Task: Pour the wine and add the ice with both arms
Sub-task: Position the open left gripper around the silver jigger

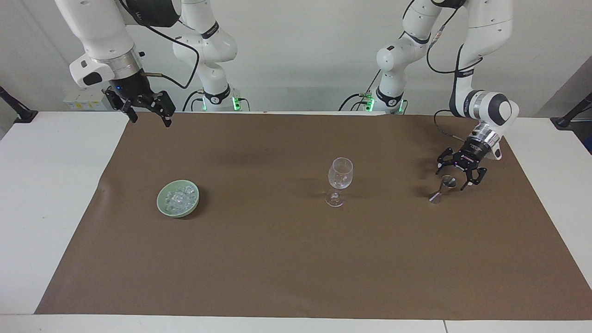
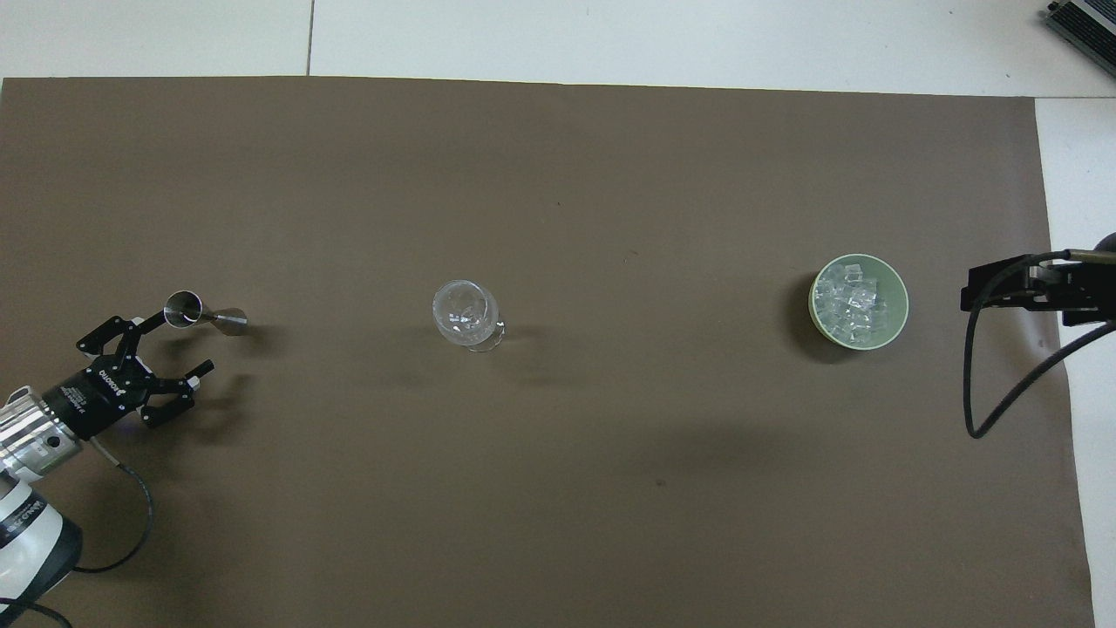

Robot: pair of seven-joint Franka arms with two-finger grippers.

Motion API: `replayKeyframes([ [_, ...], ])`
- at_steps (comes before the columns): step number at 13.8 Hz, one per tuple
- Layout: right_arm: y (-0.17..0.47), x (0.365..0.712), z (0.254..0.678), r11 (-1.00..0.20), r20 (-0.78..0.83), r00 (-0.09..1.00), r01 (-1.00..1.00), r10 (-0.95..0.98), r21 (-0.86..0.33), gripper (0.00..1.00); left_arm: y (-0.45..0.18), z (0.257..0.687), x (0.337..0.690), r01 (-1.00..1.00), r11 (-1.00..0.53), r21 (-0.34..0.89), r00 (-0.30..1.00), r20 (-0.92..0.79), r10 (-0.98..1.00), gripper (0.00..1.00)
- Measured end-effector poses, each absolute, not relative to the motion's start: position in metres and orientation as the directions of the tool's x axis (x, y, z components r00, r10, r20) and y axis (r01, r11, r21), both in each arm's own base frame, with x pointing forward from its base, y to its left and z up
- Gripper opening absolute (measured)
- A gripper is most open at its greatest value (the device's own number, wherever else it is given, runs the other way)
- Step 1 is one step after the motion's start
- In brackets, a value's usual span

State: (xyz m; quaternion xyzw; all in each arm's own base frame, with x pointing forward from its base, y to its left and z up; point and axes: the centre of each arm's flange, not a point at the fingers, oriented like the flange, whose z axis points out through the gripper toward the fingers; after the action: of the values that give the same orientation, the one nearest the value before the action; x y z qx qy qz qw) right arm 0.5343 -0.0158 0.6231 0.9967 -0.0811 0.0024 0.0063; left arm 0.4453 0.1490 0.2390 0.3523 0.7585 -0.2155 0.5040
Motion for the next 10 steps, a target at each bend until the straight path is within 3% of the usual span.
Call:
replayKeyframes([
  [10, -0.016, 0.534, 0.623, -0.987, 0.006, 0.987, -0.162, -0.162, 0.012, 1.0, 0.136, 0.234, 0.451, 0.735, 0.678, -0.001, -0.232, -0.94, 0.251, 1.0],
])
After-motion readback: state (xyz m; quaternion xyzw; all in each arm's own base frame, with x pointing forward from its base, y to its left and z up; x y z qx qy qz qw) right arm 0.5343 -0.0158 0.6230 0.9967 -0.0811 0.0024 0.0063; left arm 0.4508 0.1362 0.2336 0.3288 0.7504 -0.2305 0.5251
